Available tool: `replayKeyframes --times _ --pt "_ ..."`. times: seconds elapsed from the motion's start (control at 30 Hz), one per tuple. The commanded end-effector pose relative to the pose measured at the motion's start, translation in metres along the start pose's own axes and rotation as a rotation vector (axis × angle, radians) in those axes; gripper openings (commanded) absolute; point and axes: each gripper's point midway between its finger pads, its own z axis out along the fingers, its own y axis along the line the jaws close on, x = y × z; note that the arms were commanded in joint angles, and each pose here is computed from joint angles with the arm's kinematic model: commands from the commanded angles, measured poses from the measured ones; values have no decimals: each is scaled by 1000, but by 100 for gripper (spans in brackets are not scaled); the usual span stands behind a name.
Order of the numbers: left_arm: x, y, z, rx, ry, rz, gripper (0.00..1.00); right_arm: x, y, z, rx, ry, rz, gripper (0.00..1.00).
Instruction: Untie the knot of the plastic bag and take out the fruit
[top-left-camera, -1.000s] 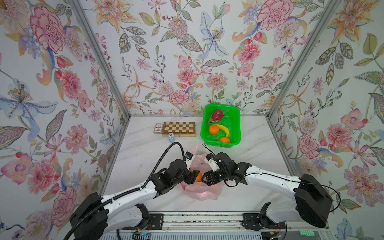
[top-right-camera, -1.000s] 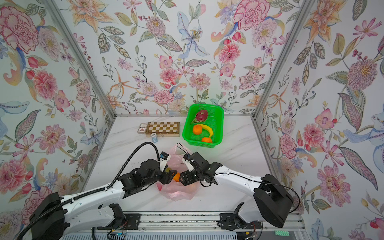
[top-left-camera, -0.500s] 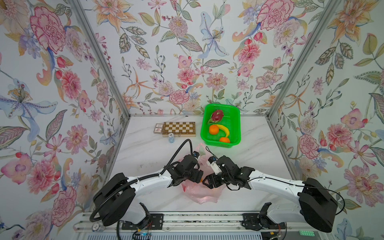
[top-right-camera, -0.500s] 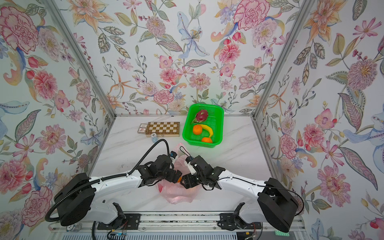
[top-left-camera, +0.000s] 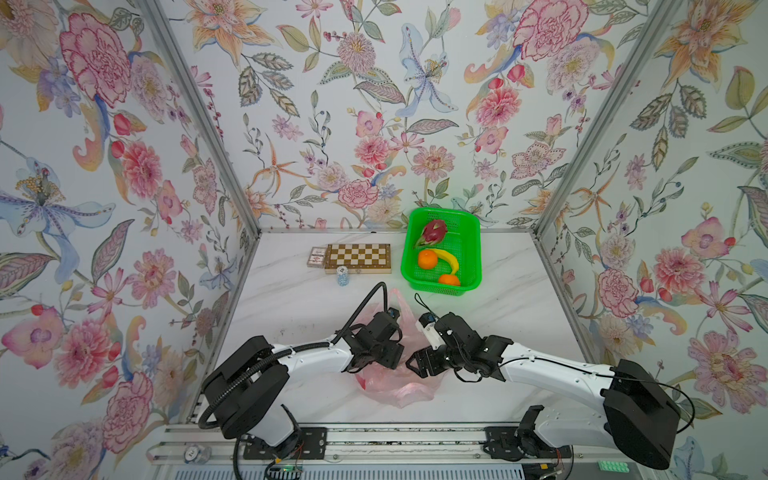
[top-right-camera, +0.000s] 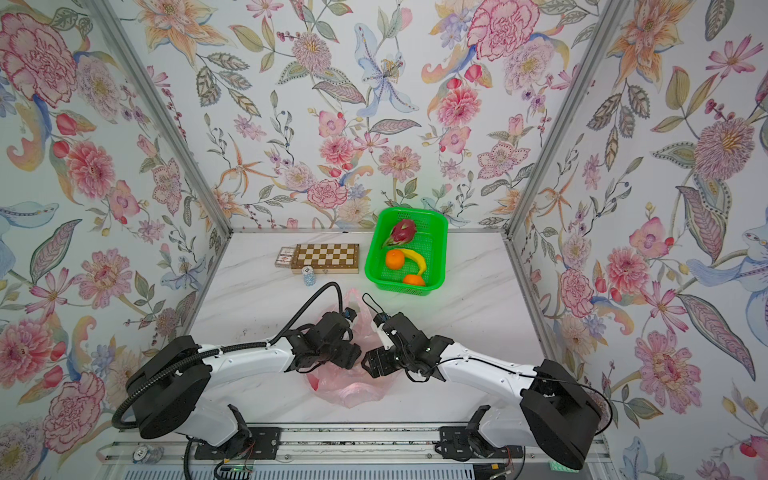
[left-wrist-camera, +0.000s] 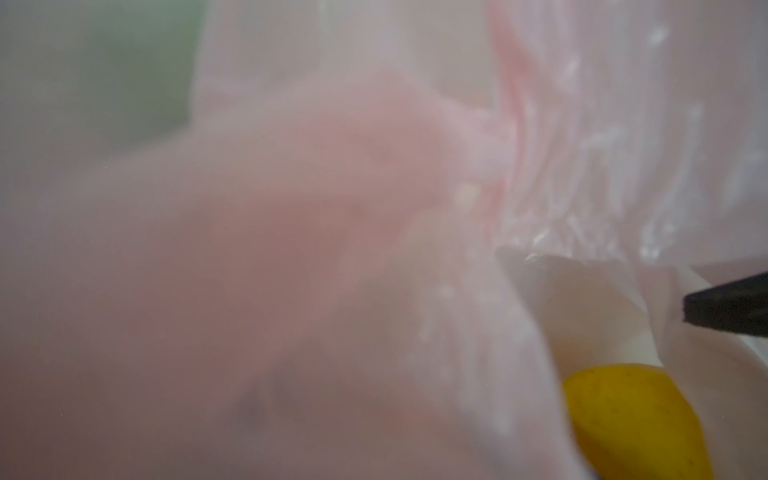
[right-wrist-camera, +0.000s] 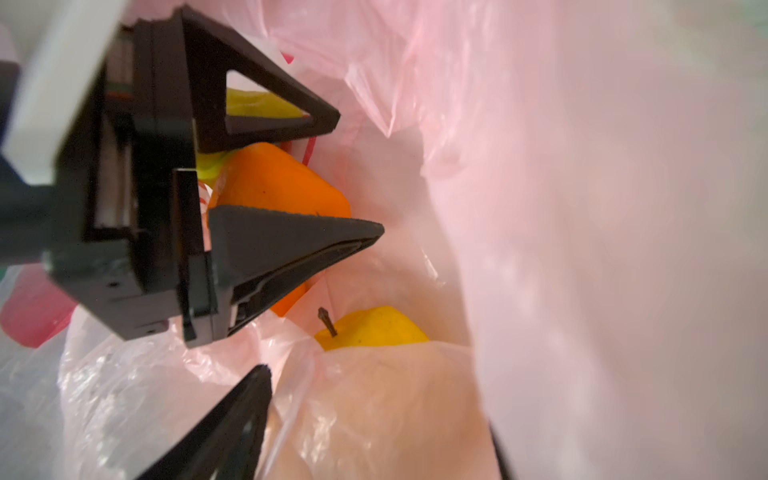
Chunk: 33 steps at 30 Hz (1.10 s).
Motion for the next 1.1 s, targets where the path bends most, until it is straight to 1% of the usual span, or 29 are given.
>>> replayKeyframes --times 0.0,0.07,0.2,0.43,0.67,0.83,0.97,1.07 --pt "8 0 1 18 37 -4 64 -9 -5 -9 25 -53 19 84" --pt "5 -3 -1 33 26 -3 58 -16 -6 -15 24 -86 30 86" --pt "-4 -7 -7 63 -6 -9 50 -31 -10 -31 26 -176 58 91" --pt "-32 -10 -28 118 -121 -20 43 -59 -14 -65 6 -354 99 97" --pt "-63 -16 -56 174 -280 -15 41 -89 -9 -96 -61 -502 139 99" --pt "-85 -20 -77 225 -403 -10 40 -115 7 -121 -173 -619 159 99" --pt "-104 -23 -95 279 -501 -12 39 -132 18 -141 -250 -679 165 99" --pt "-122 -25 -114 318 -589 -7 39 -141 21 -152 -271 -710 181 99"
